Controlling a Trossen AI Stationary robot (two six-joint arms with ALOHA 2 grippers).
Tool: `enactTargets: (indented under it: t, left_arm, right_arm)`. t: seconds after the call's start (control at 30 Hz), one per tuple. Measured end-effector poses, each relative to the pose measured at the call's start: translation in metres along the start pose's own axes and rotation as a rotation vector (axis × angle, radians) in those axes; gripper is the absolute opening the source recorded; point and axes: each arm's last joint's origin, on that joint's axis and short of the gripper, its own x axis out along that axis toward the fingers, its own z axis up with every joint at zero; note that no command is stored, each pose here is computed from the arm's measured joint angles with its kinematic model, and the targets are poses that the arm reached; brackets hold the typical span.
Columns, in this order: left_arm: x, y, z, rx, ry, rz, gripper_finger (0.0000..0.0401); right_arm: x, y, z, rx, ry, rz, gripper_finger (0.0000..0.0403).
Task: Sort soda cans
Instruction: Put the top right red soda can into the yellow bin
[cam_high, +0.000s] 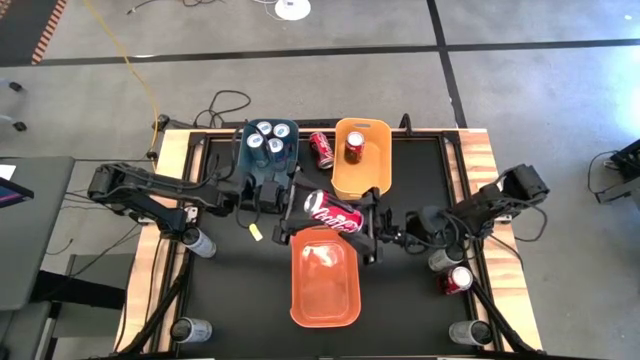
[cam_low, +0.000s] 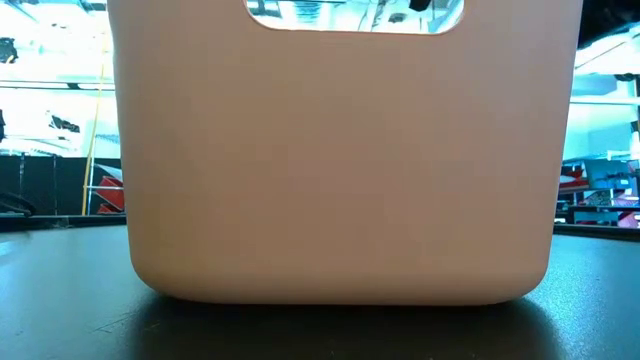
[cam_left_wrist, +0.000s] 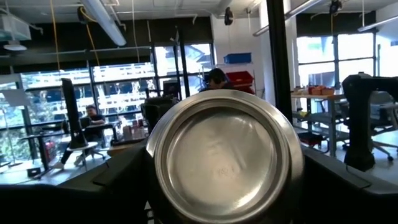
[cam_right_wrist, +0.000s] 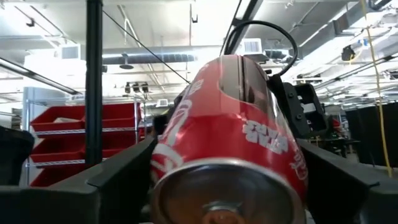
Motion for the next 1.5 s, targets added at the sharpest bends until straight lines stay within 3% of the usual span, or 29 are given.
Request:
enactTargets:
  t: [0.2,0.43,0.53,0.63,0.73,0.93,1.07,1.23,1.33,1.5]
  left_arm:
    - [0.0,0.0,-0.001,0.01,0.017,0.004,0.0313]
    - [-0.001,-0.001,-0.006,0.021,0.086,-0.012,0.0326]
    - [-0.01,0.0,-0.006,0.05,0.223,0.005,0.0339]
    - [-0.024,0.003,-0.004,0.082,0.401,0.144,0.0346]
    - [-0.041,0.006,0.0,0.11,0.537,0.262,0.0347]
    - [-0.058,0.003,-0.003,0.052,0.679,0.269,0.0349]
    - [-0.061,0.002,-0.01,0.025,0.75,0.27,0.0349]
    - [-0.059,0.002,-0.018,0.018,0.785,0.268,0.0349]
    - [-0.059,0.002,-0.019,0.018,0.79,0.268,0.035]
    - [-0.059,0.002,-0.018,0.032,0.79,0.262,0.035]
  right_arm:
    - [0.001,-0.001,0.0,0.01,0.007,-0.032,0.0294]
    - [-0.002,0.001,0.009,-0.053,0.079,-0.088,0.0292]
    - [-0.005,-0.002,0.023,-0.15,0.219,-0.139,0.0292]
    - [-0.002,-0.011,0.045,-0.209,0.38,-0.194,0.0291]
    - [0.005,-0.03,0.084,-0.216,0.491,-0.346,0.0291]
    - [0.013,-0.085,0.13,-0.301,0.84,-0.591,0.0291]
    - [0.015,-0.134,0.153,-0.222,1.044,-0.73,0.0291]
    - [0.015,-0.187,0.134,-0.12,1.332,-0.813,0.0291]
    - [0.016,-0.209,0.124,-0.061,1.436,-0.816,0.0291]
    - [0.014,-0.237,0.084,0.031,1.621,-0.794,0.0291]
